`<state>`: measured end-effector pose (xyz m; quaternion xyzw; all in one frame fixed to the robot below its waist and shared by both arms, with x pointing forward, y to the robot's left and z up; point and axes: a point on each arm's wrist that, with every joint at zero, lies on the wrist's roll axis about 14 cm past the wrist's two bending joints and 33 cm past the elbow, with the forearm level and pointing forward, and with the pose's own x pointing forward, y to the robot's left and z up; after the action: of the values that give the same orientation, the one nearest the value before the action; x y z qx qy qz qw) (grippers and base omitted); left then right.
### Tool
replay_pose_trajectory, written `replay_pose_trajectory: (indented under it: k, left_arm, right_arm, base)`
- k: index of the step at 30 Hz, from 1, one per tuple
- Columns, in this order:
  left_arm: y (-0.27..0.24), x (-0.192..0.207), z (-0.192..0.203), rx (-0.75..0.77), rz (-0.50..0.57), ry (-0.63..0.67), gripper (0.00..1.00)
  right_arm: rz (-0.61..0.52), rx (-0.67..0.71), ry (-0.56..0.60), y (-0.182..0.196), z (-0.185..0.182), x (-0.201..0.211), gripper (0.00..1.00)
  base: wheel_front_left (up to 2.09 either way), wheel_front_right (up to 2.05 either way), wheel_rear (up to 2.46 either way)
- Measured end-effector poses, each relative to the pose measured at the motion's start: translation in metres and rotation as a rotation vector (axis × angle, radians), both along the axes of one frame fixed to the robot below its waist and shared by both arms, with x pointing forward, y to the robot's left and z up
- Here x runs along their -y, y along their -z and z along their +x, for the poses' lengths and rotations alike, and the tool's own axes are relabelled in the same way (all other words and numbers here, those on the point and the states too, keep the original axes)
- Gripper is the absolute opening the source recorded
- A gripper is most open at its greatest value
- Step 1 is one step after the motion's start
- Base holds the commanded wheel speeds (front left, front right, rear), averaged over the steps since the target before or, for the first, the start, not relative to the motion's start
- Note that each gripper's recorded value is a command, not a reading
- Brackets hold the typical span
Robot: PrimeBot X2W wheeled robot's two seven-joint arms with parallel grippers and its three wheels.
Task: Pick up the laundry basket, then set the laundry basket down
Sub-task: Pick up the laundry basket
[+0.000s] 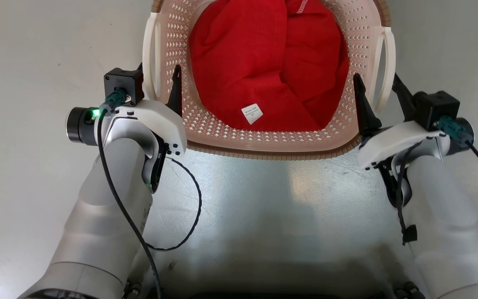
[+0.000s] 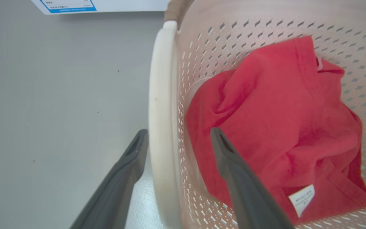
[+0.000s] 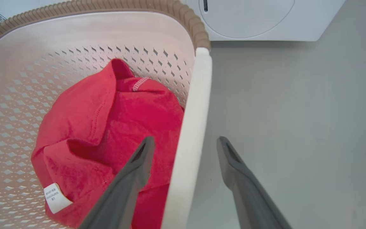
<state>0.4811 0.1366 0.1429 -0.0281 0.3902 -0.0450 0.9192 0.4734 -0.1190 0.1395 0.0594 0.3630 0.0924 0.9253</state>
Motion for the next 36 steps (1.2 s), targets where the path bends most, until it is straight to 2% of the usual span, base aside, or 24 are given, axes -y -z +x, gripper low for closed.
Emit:
replay_pose_trajectory:
  k: [22,24,25,27,30,31,36]
  left_arm:
    - [0.004,0.007,-0.003,-0.014,-0.006,0.029,1.0]
    - [0.004,0.008,-0.003,-0.015,-0.01,0.028,1.0]
    - [0.004,0.008,-0.004,-0.016,-0.011,0.031,0.78]
    - [0.005,0.01,-0.005,-0.021,-0.031,0.023,0.0]
    - [0.006,0.008,-0.008,-0.034,-0.033,0.017,0.0]
    - [0.006,0.008,-0.009,-0.038,-0.039,0.006,0.0]
    - [0.003,0.012,-0.01,-0.041,-0.047,0.012,0.0]
  right_arm:
    - [0.005,-0.045,0.007,0.01,-0.008,0.0,1.0]
    - [0.007,-0.058,0.017,0.012,-0.011,0.001,0.91]
    - [0.012,-0.067,0.026,0.014,-0.013,0.002,0.59]
    - [0.026,-0.083,0.039,0.016,-0.016,0.001,0.38]
    - [0.051,-0.091,0.043,0.017,-0.015,-0.006,0.03]
    - [0.061,-0.095,0.058,0.017,-0.014,-0.006,0.0]
    - [0.056,-0.104,0.064,0.016,-0.014,-0.005,0.0]
  base:
    - [0.0,0.0,0.0]
    - [0.0,0.0,0.0]
    - [0.0,0.0,0.0]
    - [0.0,0.0,0.0]
    - [0.0,0.0,0.0]
    - [0.0,0.0,0.0]
    - [0.0,0.0,0.0]
